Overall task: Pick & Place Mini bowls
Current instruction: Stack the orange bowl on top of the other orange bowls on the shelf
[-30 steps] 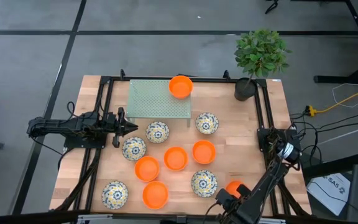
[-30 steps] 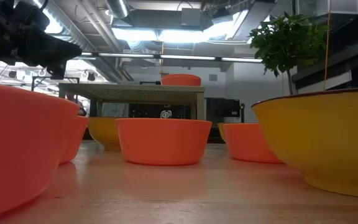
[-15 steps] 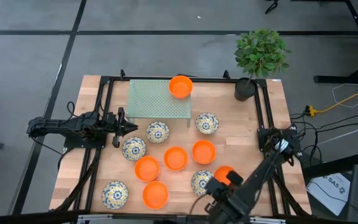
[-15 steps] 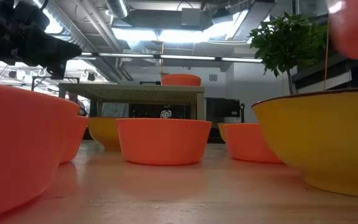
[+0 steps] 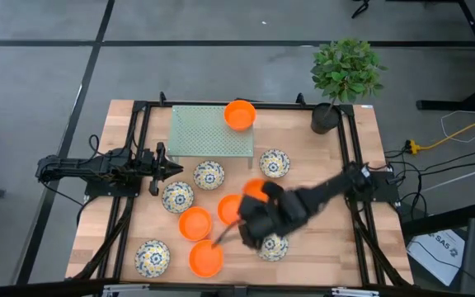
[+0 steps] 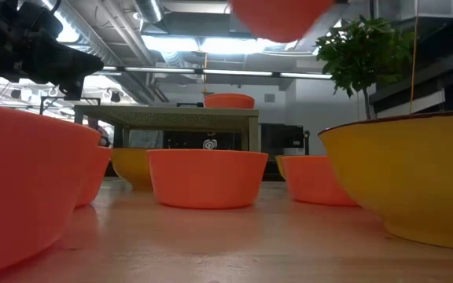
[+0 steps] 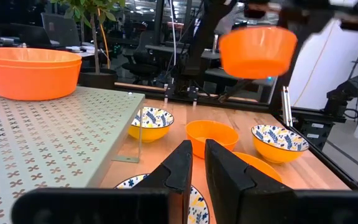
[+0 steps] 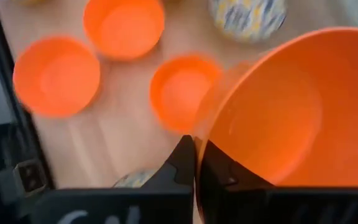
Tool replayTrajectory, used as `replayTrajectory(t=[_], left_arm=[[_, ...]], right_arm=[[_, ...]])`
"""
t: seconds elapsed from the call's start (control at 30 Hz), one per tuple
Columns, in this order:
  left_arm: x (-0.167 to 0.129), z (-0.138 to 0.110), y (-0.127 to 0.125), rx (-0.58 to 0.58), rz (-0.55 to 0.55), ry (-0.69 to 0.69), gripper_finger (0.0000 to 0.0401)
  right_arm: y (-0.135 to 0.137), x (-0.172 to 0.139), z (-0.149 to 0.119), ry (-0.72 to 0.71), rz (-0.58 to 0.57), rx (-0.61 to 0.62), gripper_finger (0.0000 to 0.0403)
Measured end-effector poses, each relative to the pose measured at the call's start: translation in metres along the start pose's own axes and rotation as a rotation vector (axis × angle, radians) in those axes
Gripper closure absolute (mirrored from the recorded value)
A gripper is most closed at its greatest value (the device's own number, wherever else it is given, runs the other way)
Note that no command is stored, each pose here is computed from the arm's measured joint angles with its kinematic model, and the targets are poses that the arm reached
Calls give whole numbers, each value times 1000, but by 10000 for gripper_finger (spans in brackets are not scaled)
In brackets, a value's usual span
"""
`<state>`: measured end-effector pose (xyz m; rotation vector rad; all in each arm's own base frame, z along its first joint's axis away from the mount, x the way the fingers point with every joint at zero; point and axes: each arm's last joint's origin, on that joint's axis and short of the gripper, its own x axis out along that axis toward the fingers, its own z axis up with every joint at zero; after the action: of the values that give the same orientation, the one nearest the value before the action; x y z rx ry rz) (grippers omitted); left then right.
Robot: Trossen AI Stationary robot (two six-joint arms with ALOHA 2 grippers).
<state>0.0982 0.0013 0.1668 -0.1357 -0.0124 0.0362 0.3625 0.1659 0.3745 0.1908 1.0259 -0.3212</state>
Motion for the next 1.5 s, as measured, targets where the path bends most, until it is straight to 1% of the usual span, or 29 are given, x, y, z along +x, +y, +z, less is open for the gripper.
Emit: replayTrajectory(t=[0.17, 0.3, 0.53, 0.8, 1.0, 1.13, 1.23, 1.37, 1.5], left_arm=[[0, 0, 0, 0, 0, 0, 363], [0, 0, 0, 0, 0, 0, 363], [0, 0, 0, 0, 0, 0, 363], [0, 0, 0, 0, 0, 0, 363], [0, 0, 0, 0, 0, 0, 363], [0, 0, 0, 0, 0, 0, 363], [0, 0, 0, 0, 0, 0, 363], [0, 0, 0, 0, 0, 0, 363], [0, 0, 0, 0, 0, 0, 363]], right_arm=[[-47, 3, 38, -67, -34, -51, 401], [-78, 12, 58, -81, -85, -106, 401], [-127, 24, 82, -78, -179, -193, 399], [-183, 33, 110, -139, -258, -285, 399], [-226, 37, 123, -163, -319, -305, 398], [-249, 38, 126, -152, -302, -284, 398], [-262, 39, 127, -150, -255, -272, 398], [-269, 40, 127, -152, -187, -274, 398], [-272, 40, 126, -147, -160, -297, 398]])
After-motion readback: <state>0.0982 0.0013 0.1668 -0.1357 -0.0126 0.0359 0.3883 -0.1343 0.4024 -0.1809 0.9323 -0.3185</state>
